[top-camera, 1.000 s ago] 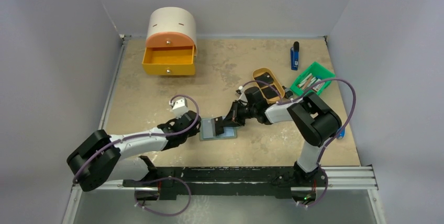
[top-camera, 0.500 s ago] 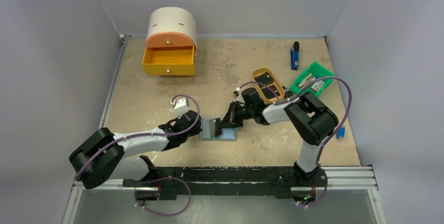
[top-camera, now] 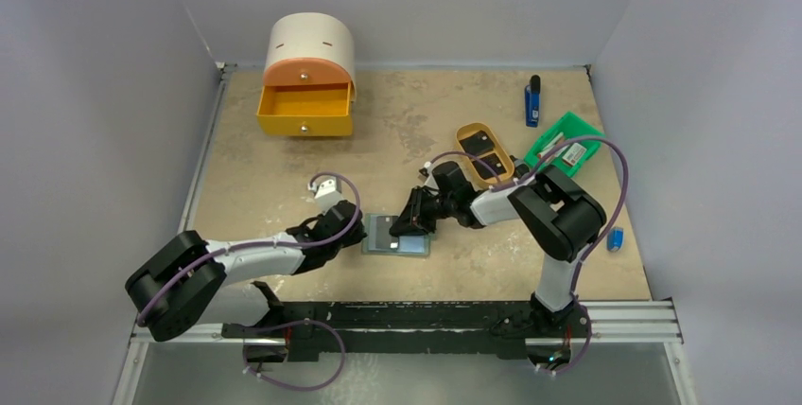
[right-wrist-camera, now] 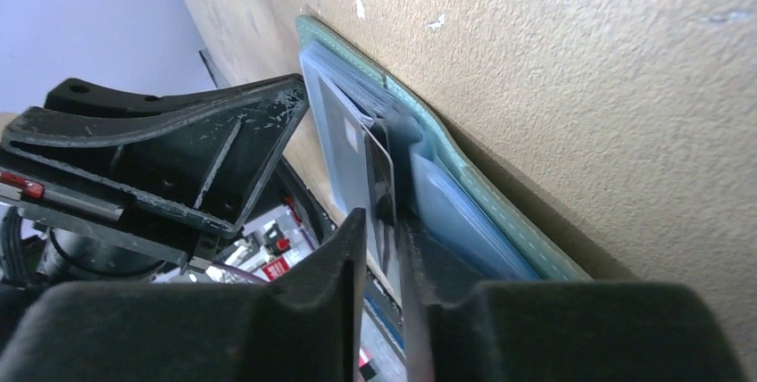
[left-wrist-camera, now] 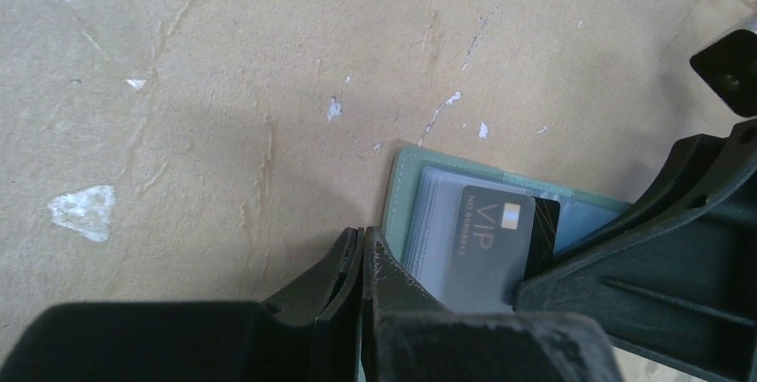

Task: Put the credit cards into the card holder
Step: Insert the credit card into the card holder.

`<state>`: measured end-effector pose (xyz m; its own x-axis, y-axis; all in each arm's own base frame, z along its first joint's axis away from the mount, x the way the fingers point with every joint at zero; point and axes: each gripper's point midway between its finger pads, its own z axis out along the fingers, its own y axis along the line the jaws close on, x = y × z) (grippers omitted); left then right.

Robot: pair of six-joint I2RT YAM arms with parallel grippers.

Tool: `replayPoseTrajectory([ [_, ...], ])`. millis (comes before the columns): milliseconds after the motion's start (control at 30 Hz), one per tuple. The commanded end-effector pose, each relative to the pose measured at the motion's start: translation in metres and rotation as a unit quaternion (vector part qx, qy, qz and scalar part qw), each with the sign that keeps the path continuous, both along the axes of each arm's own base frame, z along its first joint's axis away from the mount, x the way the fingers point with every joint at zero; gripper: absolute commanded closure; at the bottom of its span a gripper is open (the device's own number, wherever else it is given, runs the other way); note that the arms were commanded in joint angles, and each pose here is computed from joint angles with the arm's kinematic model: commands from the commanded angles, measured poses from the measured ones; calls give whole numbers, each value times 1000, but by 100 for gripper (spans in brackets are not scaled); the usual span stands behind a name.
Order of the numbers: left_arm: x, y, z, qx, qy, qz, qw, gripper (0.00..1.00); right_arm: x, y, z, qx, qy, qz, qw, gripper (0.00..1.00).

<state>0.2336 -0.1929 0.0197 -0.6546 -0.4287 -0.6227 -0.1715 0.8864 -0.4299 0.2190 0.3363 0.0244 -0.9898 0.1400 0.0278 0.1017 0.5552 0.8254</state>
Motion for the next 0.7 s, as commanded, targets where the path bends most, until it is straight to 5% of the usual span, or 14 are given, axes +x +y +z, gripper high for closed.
replayPoseTrajectory([
  [0,-10,-8,-4,-28,19,-14,999,100,1,5,13,2,-19,3,1000,74],
  [200,-11,-7,-4,-32,18,-12,999,100,-4,2,17,-10,-22,15,1000,61],
  [667,-10,-20,0,-57,15,-27,998,100,1,19,18,-28,-34,41,998,59],
])
